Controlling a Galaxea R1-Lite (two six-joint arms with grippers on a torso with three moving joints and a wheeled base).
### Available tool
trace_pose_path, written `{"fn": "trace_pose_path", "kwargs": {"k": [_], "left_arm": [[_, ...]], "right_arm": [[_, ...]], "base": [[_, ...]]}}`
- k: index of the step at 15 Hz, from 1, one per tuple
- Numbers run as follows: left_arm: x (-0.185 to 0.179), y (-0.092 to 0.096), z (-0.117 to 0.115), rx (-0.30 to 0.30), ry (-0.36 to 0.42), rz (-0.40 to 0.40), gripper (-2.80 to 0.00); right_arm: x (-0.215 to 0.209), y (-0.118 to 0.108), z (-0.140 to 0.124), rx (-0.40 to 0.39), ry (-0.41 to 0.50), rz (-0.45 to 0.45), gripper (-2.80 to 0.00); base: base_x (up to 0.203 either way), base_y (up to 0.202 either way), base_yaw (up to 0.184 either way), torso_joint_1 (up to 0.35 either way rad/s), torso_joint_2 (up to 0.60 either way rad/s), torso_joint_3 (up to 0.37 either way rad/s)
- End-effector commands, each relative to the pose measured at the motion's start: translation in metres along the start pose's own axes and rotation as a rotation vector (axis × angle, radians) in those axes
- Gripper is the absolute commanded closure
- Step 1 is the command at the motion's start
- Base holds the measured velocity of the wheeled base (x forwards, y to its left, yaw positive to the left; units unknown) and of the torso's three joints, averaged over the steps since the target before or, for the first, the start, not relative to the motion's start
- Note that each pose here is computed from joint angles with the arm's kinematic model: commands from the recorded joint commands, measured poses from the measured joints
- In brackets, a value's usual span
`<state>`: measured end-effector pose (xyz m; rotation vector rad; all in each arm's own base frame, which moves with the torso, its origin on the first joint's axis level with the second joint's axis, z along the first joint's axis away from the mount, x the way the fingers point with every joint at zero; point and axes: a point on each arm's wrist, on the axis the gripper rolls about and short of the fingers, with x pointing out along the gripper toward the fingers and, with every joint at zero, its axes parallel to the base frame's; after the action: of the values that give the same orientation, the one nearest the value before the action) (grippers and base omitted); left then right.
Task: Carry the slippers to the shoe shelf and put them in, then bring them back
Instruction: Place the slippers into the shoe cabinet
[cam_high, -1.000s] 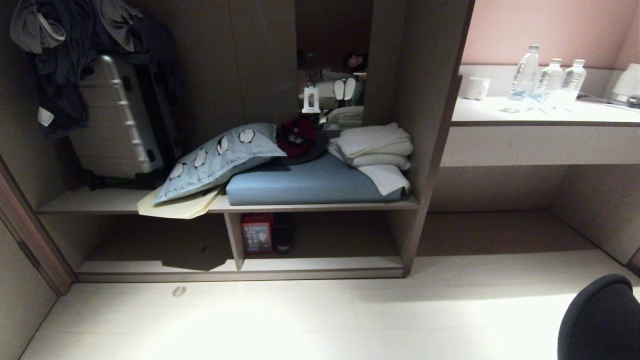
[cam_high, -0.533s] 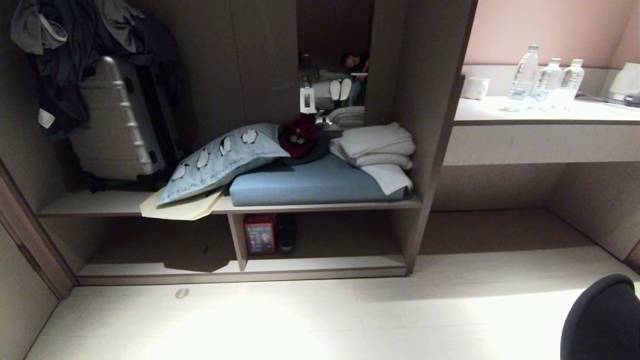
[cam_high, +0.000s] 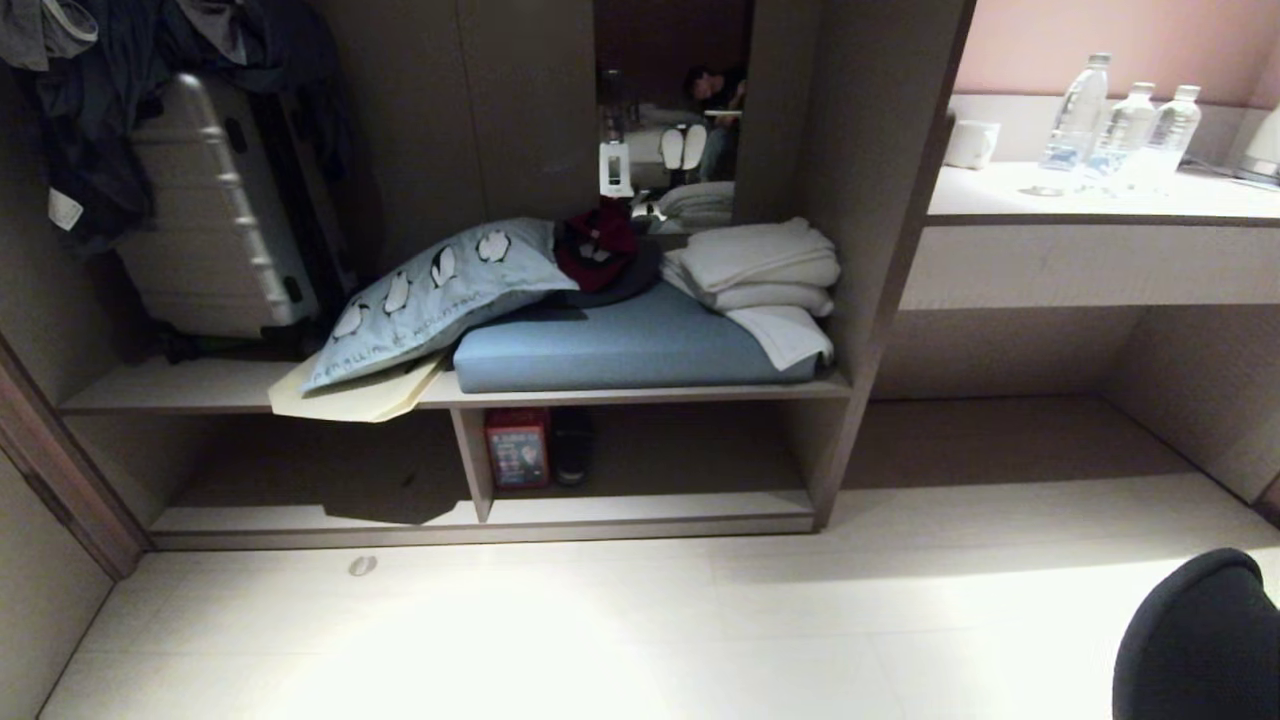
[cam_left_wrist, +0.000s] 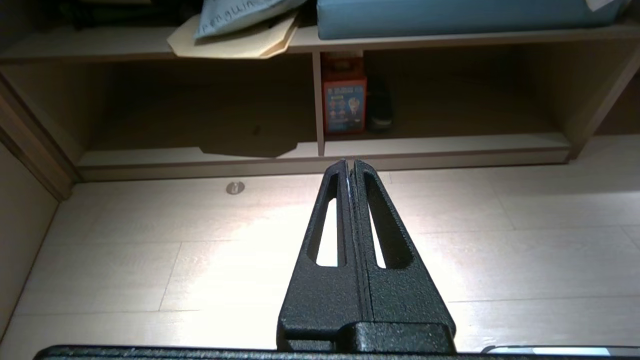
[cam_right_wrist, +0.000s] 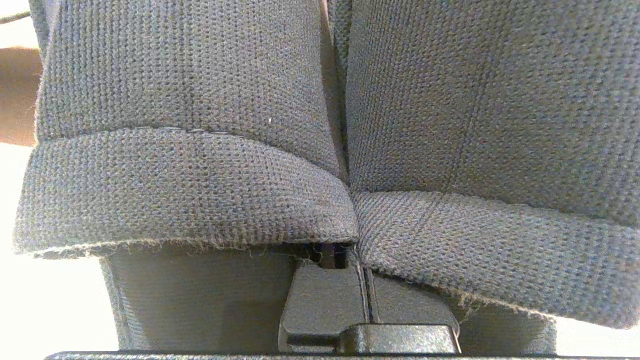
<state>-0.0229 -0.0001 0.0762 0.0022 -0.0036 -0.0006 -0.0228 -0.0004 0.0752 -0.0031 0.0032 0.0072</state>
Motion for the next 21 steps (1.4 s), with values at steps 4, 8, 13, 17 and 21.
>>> {"fn": "trace_pose_path", "kwargs": {"k": [4,8,13,17,21], "left_arm": [[0.0001,0.0,0.0001,-0.001,0.001,0.001,0.0],[0.0001,0.0,0.0002,-0.002,-0.001,0.001,0.0],[0.0001,0.0,0.0002,-0.004,-0.001,0.001,0.0],[0.0001,0.0,0.0002,-0.005,-0.001,-0.001,0.0],[0.0001,0.0,0.0002,-0.004,-0.001,-0.001,0.0]], "right_arm": [[0.0001,0.0,-0.0004,0.0,0.001,0.0,0.0],[0.0001,0.0,-0.0004,0.0,0.001,0.002,0.0],[0.0001,0.0,-0.0004,0.0,0.002,0.0,0.0],[0.0001,0.0,-0.0004,-0.001,0.001,0.0,0.0],[0.0001,0.0,-0.0004,0.0,0.001,0.0,0.0]], "base": [[0.0,0.0,0.0,0.003,0.0,-0.192],[0.0,0.0,0.0,0.003,0.0,-0.202],[0.0,0.0,0.0,0.004,0.0,-0.196],[0.0,0.0,0.0,0.004,0.0,-0.196],[0.0,0.0,0.0,0.004,0.0,-0.194]]}}
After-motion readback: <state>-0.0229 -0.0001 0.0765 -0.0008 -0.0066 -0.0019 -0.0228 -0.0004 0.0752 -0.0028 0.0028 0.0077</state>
